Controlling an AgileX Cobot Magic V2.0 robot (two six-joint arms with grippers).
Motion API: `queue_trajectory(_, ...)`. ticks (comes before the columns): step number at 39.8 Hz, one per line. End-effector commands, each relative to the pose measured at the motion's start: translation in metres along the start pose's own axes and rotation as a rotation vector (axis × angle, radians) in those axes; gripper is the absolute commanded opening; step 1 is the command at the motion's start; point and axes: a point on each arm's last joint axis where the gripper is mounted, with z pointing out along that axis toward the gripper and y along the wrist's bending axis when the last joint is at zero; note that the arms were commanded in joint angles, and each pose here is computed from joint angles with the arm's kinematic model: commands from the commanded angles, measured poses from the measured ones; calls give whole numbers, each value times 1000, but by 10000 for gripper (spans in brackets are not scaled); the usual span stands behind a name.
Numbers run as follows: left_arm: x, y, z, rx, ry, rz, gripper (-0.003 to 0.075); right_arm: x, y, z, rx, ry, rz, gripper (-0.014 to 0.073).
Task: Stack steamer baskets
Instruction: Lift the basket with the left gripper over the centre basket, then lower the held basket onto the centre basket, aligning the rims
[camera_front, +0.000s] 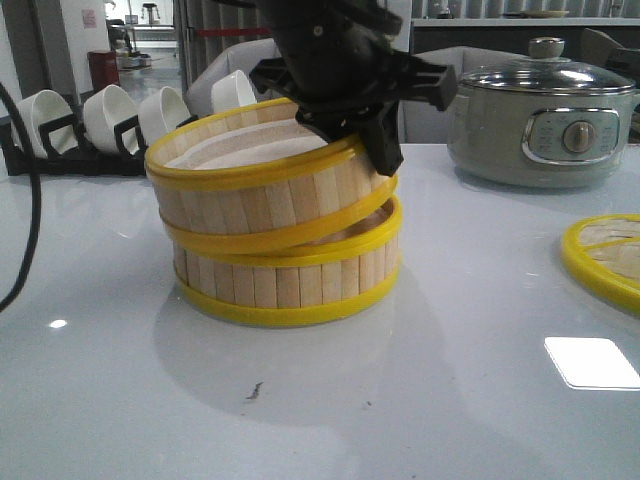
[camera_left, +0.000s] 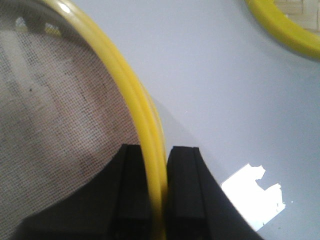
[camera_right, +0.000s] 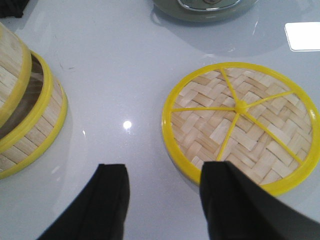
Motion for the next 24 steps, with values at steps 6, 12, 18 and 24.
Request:
queue_trajectory(6,-19,-11,-23,20,-125,21,85,-18,1,-6,2,-112,-10,445)
queue_trajectory(12,-19,-13,-21,23,-133,23,85,-17,1,-6,2,-111,-10,445)
queue_trajectory(18,-22,-13,-21,25,-160,22,85,-17,1,-6,2,-111,-10,445)
queue_trajectory(24,-23,-13,-21,25,-173,22,85,-17,1,-6,2,-111,-10,445)
